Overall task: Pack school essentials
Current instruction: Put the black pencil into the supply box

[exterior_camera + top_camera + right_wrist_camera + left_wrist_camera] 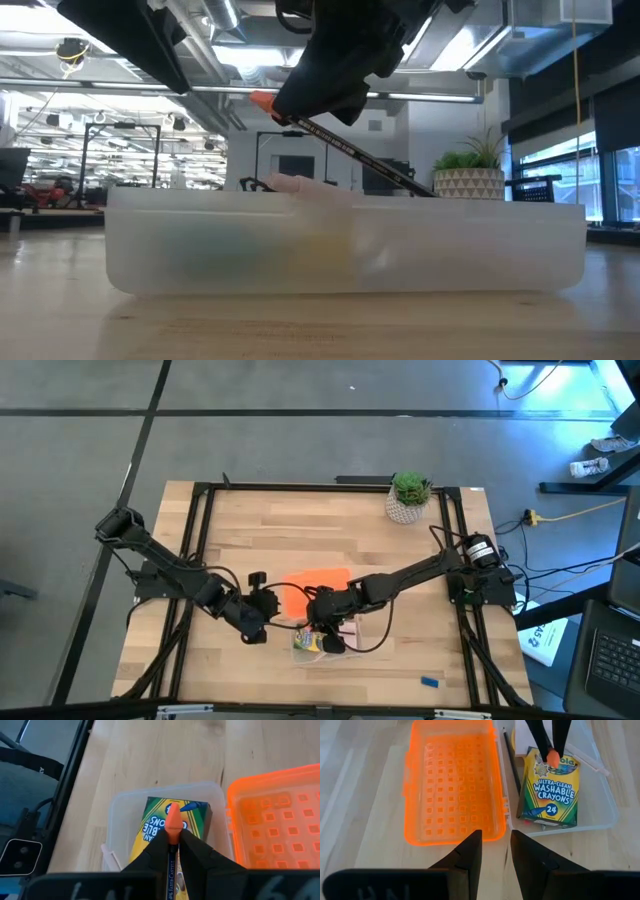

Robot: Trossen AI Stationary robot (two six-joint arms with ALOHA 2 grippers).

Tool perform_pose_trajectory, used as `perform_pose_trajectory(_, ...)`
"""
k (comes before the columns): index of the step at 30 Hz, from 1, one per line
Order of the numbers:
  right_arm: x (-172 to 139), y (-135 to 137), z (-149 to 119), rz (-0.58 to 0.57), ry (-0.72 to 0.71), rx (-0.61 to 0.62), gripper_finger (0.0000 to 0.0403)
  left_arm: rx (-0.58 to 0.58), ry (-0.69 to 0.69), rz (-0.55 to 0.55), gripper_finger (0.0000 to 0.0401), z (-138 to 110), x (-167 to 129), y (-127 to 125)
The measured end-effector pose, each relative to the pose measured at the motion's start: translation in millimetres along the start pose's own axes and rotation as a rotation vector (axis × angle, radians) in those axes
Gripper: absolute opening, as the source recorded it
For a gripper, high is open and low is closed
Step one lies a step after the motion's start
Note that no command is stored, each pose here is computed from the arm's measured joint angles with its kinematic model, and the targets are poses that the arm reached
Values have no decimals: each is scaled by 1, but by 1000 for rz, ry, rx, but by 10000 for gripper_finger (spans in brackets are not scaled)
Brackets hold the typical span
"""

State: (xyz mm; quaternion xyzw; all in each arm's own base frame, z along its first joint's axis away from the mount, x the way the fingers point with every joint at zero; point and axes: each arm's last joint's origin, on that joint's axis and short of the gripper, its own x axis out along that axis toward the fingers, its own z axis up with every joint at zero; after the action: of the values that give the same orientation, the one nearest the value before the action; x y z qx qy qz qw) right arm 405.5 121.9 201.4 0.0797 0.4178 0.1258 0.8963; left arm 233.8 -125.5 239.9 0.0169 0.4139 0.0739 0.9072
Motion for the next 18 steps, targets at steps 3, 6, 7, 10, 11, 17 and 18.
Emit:
perform_pose_trajectory(3,0,0,0,0,0,-1,39,0,0,0,96,0,0,0)
perform_pose_trajectory(6,0,0,0,0,0,-1,39,0,0,0,96,0,0,0)
perform_pose_trajectory(7,0,0,0,0,0,-1,39,0,0,0,96,0,0,0)
perform_pose_trajectory(10,0,0,0,0,0,-4,47,-1,0,0,96,0,0,0)
perform_pose_trajectory(11,0,0,0,0,0,-4,53,-1,0,0,96,0,0,0)
perform_pose_trajectory(17,0,0,0,0,1,-6,94,-2,0,0,96,0,0,0)
perform_pose_trajectory(18,0,0,0,0,1,-6,98,-2,0,0,96,0,0,0)
